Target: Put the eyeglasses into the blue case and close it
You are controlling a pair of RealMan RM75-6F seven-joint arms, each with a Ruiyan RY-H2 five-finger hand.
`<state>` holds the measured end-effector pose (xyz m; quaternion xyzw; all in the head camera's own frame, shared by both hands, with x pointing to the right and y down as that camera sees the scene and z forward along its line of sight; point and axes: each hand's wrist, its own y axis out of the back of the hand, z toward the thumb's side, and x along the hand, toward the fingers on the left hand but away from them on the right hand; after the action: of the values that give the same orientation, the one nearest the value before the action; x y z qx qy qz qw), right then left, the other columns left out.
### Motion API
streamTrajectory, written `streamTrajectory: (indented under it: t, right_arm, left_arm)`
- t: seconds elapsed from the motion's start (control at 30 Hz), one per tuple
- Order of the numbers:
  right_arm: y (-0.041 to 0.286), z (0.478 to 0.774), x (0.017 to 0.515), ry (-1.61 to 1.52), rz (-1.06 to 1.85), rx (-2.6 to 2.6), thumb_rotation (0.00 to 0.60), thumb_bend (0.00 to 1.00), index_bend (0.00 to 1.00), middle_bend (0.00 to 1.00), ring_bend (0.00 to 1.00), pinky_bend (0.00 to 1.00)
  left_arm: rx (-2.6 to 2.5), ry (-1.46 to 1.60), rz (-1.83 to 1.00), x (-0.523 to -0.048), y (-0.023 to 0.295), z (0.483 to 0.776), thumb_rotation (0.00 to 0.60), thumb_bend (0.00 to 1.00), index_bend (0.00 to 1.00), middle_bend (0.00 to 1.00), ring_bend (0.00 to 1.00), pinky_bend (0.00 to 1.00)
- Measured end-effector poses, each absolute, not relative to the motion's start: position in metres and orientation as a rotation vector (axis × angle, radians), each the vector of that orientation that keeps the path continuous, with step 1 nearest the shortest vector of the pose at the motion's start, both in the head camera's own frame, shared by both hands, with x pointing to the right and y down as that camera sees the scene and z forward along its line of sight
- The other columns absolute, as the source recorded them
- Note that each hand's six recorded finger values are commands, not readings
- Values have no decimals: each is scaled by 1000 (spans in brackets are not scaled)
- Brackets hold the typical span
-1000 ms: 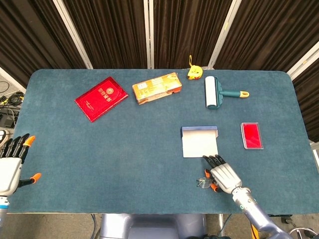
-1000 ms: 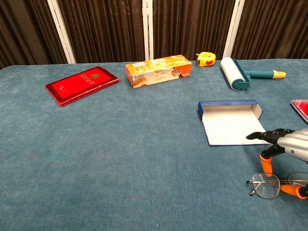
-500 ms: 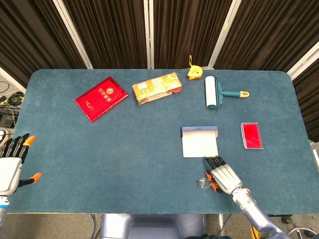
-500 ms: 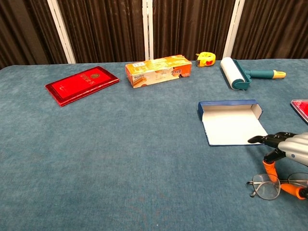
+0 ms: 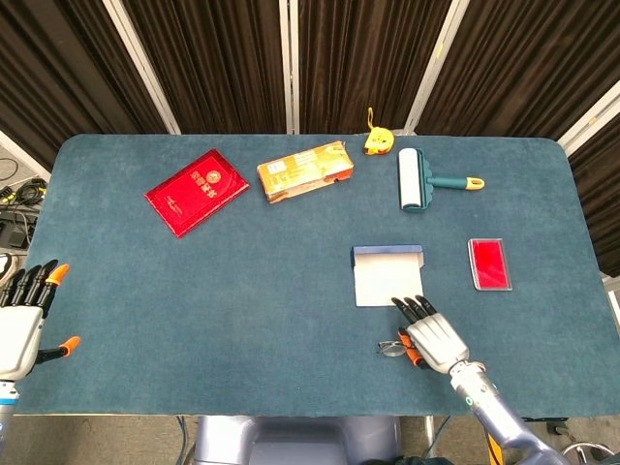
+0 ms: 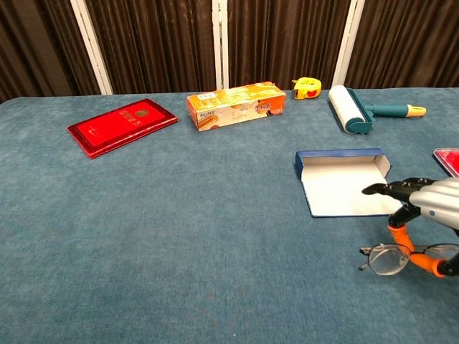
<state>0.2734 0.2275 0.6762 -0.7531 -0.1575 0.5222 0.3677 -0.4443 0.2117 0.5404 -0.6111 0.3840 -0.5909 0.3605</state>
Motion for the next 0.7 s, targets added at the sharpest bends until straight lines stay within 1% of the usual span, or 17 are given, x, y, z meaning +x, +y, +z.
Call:
streamTrajectory:
  t: [0.2,0.43,0.53,0.7]
  right_arm:
    - [208,671,262,-410,1306,-1902,600,390,643,0,0,0]
    - [164,669,240,-412,1275,-1831,600,390,644,0,0,0]
    - [146,673,233,-420,1286,-1808,600,389,639,0,0,0]
    - [118,692,229,-408,1343,-1764,600,388,636,0,0,0]
  left_arm:
    - [-1575,990,-1531,-446,211,542,600,0,0,0,0,0]
    - [-1567,999,-1551,-449,208,545,600,0,0,0,0,0]
    - [-1558,1013,-1561,-452,207,545,600,0,0,0,0,0]
    - [-1546,1027,-1580,-457,203,546,600,0,0,0,0,0]
